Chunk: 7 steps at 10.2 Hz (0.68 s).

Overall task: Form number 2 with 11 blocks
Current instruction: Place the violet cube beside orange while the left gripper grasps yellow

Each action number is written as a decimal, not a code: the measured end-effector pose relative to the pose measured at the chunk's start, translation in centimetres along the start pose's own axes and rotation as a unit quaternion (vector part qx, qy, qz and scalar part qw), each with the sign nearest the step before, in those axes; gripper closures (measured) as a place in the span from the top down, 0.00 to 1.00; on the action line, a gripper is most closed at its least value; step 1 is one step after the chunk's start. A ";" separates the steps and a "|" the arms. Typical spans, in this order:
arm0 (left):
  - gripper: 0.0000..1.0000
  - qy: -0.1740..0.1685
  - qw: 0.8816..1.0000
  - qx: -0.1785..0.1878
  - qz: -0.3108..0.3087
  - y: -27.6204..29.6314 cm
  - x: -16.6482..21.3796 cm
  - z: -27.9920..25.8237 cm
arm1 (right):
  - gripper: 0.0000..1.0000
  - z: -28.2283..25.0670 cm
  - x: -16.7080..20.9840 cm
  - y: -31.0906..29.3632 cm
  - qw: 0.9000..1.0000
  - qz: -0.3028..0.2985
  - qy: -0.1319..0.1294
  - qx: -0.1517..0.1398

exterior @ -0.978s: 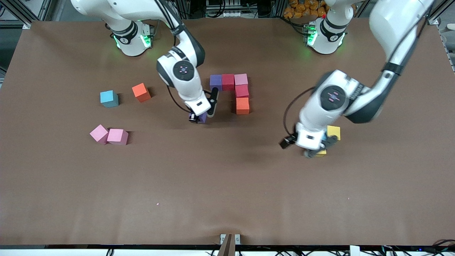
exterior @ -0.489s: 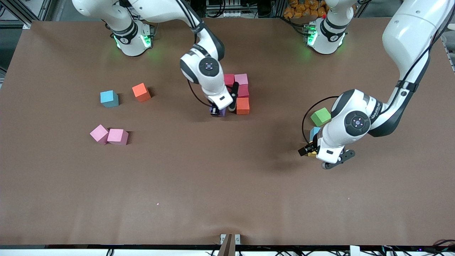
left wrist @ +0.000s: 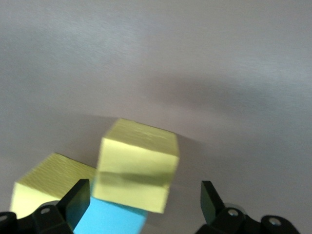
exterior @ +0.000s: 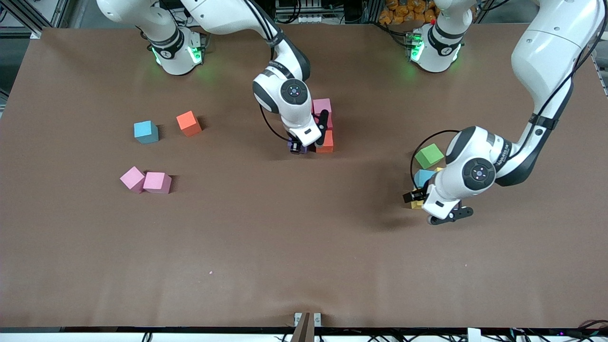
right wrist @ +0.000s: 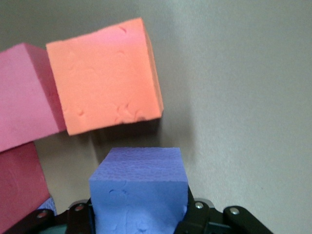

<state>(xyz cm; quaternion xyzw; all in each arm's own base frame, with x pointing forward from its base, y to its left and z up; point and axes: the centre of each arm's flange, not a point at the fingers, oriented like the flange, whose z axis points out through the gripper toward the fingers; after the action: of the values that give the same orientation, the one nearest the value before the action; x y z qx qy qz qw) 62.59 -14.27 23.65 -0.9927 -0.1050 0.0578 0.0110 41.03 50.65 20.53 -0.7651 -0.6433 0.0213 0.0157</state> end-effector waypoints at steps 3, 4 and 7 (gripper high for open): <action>1.00 -0.004 1.000 0.012 0.007 -1.3 0.4 1.2 | 0.60 0.3 1.1 -0.2 1.000 0.000 0.003 -0.002; 1.00 -0.004 1.000 0.012 0.008 -1.2 0.4 1.2 | 0.60 0.3 1.2 -0.4 1.000 -0.001 0.003 -0.002; 1.00 -0.003 1.000 0.012 0.011 -0.8 0.2 1.1 | 0.60 0.2 1.6 -0.6 1.000 -0.003 0.005 -0.003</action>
<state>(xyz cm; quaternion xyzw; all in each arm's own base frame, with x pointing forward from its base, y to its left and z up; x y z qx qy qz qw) 62.51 -13.42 22.51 -0.9935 -0.0931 0.0622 0.0224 40.75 52.34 20.37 -0.7633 -0.6457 0.0155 0.0167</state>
